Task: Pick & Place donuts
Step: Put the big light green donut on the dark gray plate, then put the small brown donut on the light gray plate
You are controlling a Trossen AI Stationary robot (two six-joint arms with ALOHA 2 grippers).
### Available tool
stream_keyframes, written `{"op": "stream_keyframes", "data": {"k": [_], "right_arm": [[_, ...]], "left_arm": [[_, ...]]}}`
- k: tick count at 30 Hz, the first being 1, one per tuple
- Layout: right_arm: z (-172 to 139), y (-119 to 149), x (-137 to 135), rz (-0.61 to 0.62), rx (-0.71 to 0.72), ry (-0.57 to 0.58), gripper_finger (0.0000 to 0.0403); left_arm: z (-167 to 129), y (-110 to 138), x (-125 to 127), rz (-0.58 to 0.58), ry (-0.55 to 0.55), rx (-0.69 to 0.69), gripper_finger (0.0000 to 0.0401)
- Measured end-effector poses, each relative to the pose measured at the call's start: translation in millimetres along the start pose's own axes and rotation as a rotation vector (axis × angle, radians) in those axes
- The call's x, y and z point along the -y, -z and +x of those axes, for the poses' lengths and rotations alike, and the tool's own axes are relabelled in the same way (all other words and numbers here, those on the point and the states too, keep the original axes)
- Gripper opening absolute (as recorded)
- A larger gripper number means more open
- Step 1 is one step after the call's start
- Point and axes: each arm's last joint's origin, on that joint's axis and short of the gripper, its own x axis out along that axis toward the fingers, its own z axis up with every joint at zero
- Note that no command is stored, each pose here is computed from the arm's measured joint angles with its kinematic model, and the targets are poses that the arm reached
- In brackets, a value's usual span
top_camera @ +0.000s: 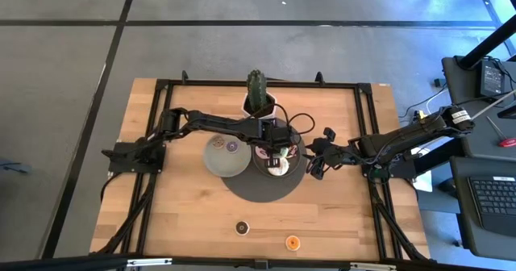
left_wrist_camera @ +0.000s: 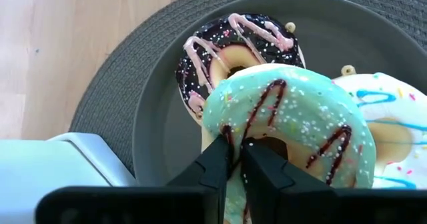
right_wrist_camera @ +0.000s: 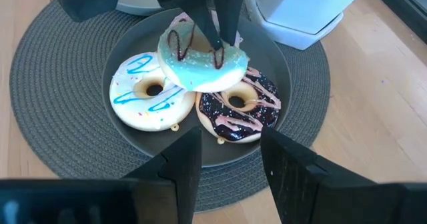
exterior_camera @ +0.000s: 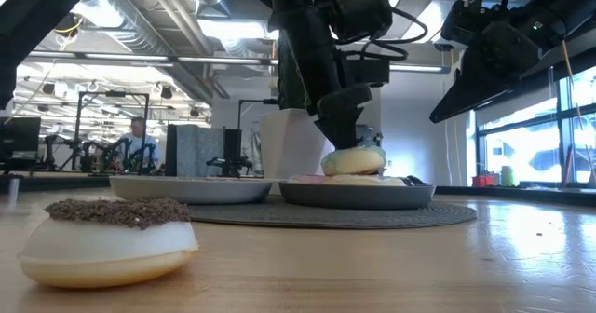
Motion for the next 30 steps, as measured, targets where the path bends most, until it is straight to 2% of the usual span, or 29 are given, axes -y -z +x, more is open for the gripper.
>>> {"op": "stream_keyframes", "data": {"k": [11, 19, 27, 30], "right_arm": [[0, 0, 0, 0.0, 0.0, 0.0, 0.0155], [0, 0, 0, 0.0, 0.0, 0.0, 0.0155], [0, 0, 0, -0.001, 0.0, 0.0, 0.0155], [0, 0, 0, 0.0, 0.0, 0.0, 0.0155]], "left_arm": [[0, 0, 0, 0.0, 0.0, 0.0, 0.0054], [-2, -1, 0, 0.0, -0.001, 0.001, 0.0104], [-19, -12, -2, 0.006, -0.014, -0.001, 0.014], [-32, -15, -5, 0.016, -0.026, -0.049, 0.0146]]}}
